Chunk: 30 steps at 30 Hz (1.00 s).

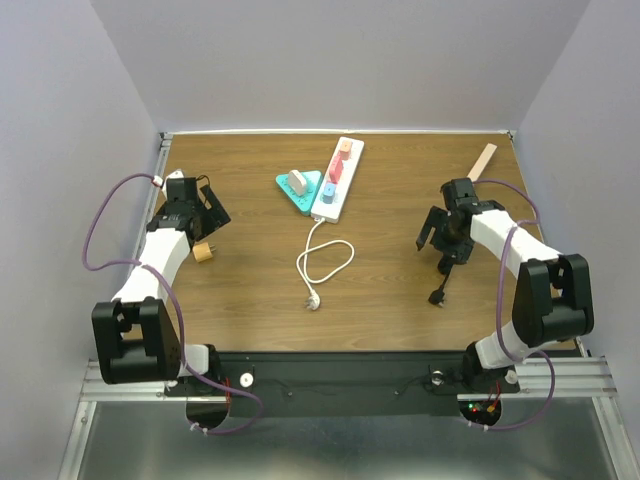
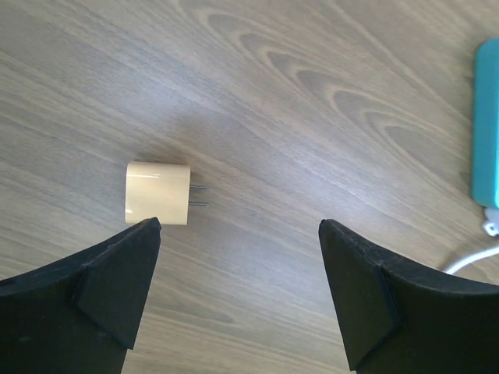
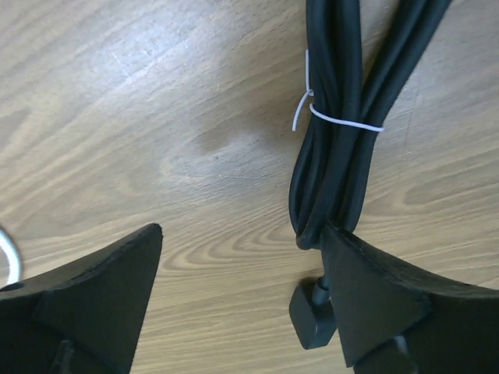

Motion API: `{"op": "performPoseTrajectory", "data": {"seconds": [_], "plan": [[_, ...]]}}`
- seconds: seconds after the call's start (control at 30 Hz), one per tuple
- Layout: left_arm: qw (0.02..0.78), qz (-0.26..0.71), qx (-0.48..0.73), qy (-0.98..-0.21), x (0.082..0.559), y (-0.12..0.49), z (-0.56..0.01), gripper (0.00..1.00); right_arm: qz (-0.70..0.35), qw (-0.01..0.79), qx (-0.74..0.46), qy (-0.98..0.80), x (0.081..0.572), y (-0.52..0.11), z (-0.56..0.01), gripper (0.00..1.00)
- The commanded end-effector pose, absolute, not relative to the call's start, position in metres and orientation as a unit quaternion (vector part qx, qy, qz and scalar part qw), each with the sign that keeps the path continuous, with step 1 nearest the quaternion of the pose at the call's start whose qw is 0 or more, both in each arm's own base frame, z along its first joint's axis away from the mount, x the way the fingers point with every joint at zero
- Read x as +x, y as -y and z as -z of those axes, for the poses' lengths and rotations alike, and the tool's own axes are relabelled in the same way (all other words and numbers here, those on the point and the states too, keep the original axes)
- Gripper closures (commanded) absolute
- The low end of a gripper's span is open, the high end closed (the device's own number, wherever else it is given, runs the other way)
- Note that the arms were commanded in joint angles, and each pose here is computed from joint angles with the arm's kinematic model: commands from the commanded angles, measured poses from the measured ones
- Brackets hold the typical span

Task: Pull the plug off the socket

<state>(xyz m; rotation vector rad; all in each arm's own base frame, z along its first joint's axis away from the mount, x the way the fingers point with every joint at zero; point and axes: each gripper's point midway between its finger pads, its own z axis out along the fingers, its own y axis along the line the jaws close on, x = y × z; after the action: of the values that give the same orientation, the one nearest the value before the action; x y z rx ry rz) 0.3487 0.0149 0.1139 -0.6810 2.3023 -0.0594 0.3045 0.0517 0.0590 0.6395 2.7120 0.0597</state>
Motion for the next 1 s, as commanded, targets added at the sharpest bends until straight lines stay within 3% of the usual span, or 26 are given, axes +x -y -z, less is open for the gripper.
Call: {"op": "performPoseTrajectory", "data": {"seconds": [0.0,0.2,0.4,0.5,0.73,0.9,0.97], "plan": [[0.406,0.036,-0.257,-0.876,0.351,-0.015,-0.16,0.06,-0.031,0.204,0.269,-0.941,0.314,-0.05,-0.065,0.18],[0.42,0.057,-0.254,-0.869,0.349,-0.009,-0.179,0.1,0.066,0.187,0.319,-0.927,0.301,-0.004,-0.036,0.41],[0.423,0.073,-0.248,-0.869,0.348,-0.003,-0.184,0.13,0.123,0.184,0.424,-0.878,0.294,0.08,-0.038,0.56],[0.425,0.092,-0.236,-0.869,0.349,0.005,-0.188,0.14,0.147,0.227,0.457,-0.847,0.307,0.11,-0.067,0.55],[0.429,0.132,-0.22,-0.866,0.358,0.019,-0.198,0.15,0.149,0.273,0.476,-0.822,0.341,0.126,-0.118,0.38],[0.431,0.167,-0.199,-0.864,0.364,0.031,-0.205,0.14,-0.111,0.318,0.314,-0.888,0.381,0.026,-0.169,0.37],[0.436,0.179,-0.191,-0.861,0.367,0.036,-0.21,0.14,-0.137,0.326,0.253,-0.901,0.384,-0.008,-0.18,0.36]]}}
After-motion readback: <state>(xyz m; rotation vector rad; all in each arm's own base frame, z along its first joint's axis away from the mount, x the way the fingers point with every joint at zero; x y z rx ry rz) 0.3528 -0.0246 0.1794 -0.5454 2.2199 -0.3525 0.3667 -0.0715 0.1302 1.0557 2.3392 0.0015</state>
